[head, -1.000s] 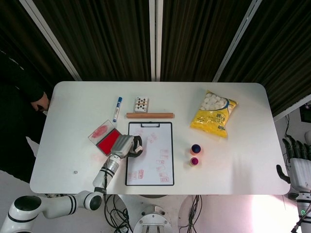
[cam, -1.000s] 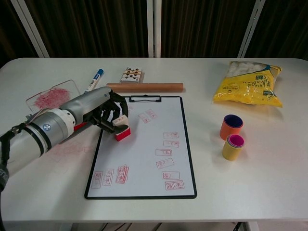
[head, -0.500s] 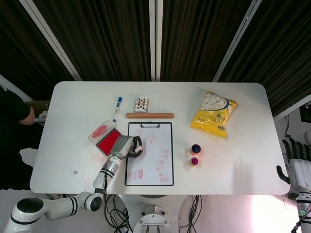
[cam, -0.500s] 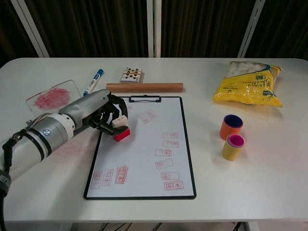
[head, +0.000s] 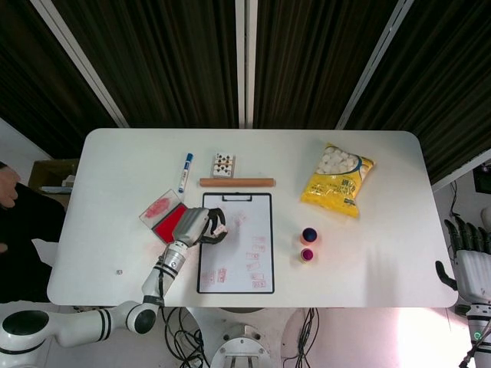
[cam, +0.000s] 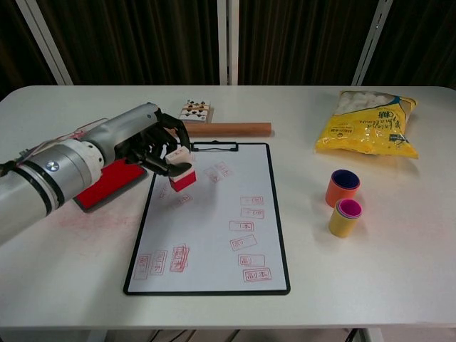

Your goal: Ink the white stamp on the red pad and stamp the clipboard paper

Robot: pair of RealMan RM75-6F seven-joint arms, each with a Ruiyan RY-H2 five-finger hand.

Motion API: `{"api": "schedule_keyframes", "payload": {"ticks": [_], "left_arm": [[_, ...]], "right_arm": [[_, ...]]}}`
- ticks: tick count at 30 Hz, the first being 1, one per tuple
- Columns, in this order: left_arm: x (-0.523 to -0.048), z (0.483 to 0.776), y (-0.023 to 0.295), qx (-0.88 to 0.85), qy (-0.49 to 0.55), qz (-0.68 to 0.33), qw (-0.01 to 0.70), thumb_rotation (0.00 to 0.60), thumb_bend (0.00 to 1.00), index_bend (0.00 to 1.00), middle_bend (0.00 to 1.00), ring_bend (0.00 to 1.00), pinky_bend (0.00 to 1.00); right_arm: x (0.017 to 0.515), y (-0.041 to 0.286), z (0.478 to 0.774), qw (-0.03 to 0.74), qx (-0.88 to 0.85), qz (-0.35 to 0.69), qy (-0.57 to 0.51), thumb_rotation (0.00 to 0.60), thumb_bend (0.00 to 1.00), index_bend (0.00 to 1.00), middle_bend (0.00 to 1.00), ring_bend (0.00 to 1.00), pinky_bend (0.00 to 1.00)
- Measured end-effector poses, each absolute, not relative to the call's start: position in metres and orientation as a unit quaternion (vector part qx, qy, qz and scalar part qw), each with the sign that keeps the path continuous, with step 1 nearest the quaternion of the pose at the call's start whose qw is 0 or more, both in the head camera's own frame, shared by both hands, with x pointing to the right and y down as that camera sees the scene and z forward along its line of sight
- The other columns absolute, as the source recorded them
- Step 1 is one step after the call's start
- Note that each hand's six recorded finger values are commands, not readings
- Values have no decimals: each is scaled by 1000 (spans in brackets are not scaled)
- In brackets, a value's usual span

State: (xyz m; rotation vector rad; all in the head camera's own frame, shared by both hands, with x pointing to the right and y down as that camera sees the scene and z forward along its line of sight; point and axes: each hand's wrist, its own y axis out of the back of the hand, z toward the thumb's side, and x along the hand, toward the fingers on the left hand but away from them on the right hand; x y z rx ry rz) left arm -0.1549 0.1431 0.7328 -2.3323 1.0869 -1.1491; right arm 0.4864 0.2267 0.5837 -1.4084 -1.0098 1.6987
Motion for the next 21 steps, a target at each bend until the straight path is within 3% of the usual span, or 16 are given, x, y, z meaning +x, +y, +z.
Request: {"api": "schedule_keyframes", "payload": {"ticks": [7, 14, 21], "left_arm": [[-188, 703, 145, -807, 384, -412, 178, 600, 390, 635, 711, 792, 921], [-241, 707, 184, -790, 386, -443, 177, 600, 390, 632, 711, 793, 921], [-275, 716, 198, -777, 412, -442, 177, 600, 390, 628, 709, 793, 922]], "right_arm": [[483, 227, 586, 350, -550, 652, -388, 600, 284, 0, 0, 0, 0], [484, 229, 587, 348, -550, 654, -387, 600, 285, 0, 0, 0, 0], [481, 231, 589, 349, -550, 655, -383, 600, 286, 0, 0, 0, 0]]}}
